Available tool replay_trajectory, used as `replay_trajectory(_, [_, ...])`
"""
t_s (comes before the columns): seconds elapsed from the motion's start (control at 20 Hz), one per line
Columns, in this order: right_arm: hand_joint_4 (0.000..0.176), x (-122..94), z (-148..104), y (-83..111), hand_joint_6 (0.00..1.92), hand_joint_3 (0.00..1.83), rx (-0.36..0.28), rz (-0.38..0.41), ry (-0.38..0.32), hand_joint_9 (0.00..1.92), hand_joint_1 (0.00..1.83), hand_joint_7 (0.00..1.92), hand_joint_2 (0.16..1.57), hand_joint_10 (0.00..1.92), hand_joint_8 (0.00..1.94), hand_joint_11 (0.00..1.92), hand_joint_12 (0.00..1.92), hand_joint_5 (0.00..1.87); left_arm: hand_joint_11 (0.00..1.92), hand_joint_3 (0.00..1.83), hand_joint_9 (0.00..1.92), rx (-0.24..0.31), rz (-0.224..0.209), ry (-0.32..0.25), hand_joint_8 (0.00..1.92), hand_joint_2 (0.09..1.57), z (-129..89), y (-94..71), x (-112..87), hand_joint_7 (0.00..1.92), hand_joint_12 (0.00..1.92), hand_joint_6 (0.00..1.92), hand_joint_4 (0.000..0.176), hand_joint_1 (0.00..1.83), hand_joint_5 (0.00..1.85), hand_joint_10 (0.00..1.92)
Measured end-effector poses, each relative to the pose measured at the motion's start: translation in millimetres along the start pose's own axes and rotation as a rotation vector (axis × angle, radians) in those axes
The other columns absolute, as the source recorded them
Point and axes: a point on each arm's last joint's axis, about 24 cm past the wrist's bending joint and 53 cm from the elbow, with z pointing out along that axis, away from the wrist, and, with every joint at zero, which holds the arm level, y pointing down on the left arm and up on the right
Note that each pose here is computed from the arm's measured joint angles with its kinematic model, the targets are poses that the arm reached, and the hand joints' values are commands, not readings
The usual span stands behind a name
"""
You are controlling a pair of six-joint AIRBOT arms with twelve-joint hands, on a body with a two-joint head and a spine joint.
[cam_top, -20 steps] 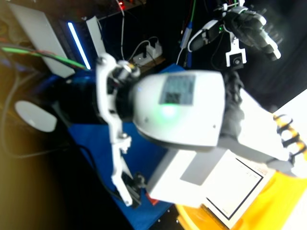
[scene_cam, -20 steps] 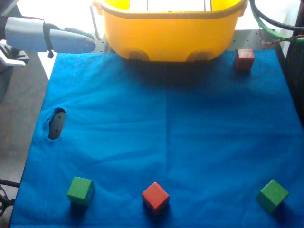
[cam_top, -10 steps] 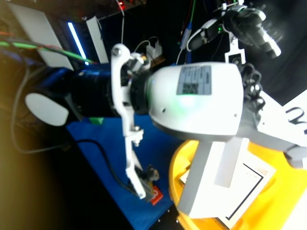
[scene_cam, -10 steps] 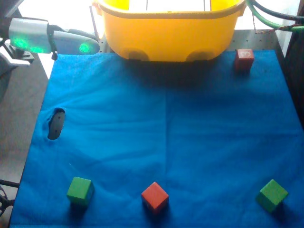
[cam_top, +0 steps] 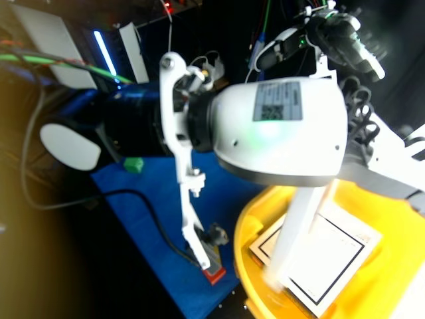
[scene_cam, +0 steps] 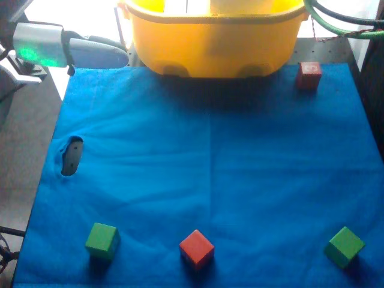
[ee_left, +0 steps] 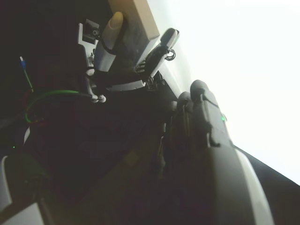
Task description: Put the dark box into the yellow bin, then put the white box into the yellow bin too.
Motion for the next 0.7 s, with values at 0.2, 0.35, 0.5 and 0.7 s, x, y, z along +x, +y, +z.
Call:
replay_trajectory(0.2, [0.071, 2, 1, 1.7, 0.00, 0.01, -0.003, 0.001, 0.001, 0.47, 1.09, 0.46, 0.76, 0.00, 0.00, 0.41, 0.02, 0.41, 0.00, 0.00, 0.17, 0.000, -0.002, -0.001, 0.00, 0.66, 0, 0.1, 0.2, 0.17, 0.39, 0.00, 0.117, 0.86, 0.01, 0.00])
replay_trajectory(0.35, [0.113, 2, 2, 2.1, 0.00, 0.00, -0.003, 0.016, 0.002, 0.46, 1.04, 0.46, 0.76, 0.00, 0.01, 0.39, 0.02, 0.35, 0.00, 0.00, 0.15, 0.001, -0.007, 0.002, 0.00, 0.68, 1, 0.3, 2.3, 0.14, 0.30, 0.00, 0.116, 0.85, 0.00, 0.00])
replay_trajectory(0.5, [0.146, -3, 0, -1.0, 0.00, 0.00, 0.003, 0.051, -0.003, 0.44, 1.04, 0.43, 0.75, 0.00, 0.00, 0.38, 0.01, 0.30, 0.00, 0.00, 0.15, 0.000, -0.008, 0.000, 0.00, 0.67, 1, 0.5, 2.0, 0.15, 0.26, 0.00, 0.117, 0.91, 0.00, 0.00])
replay_trajectory(0.7, [0.140, -37, -5, -1.3, 0.00, 0.02, -0.003, 0.051, -0.059, 0.45, 1.13, 0.40, 0.82, 0.01, 0.00, 0.38, 0.01, 0.26, 0.02, 0.00, 0.16, -0.008, -0.014, -0.005, 0.00, 0.68, 1, 2.3, 0.6, 0.18, 0.22, 0.00, 0.137, 0.93, 0.03, 0.00])
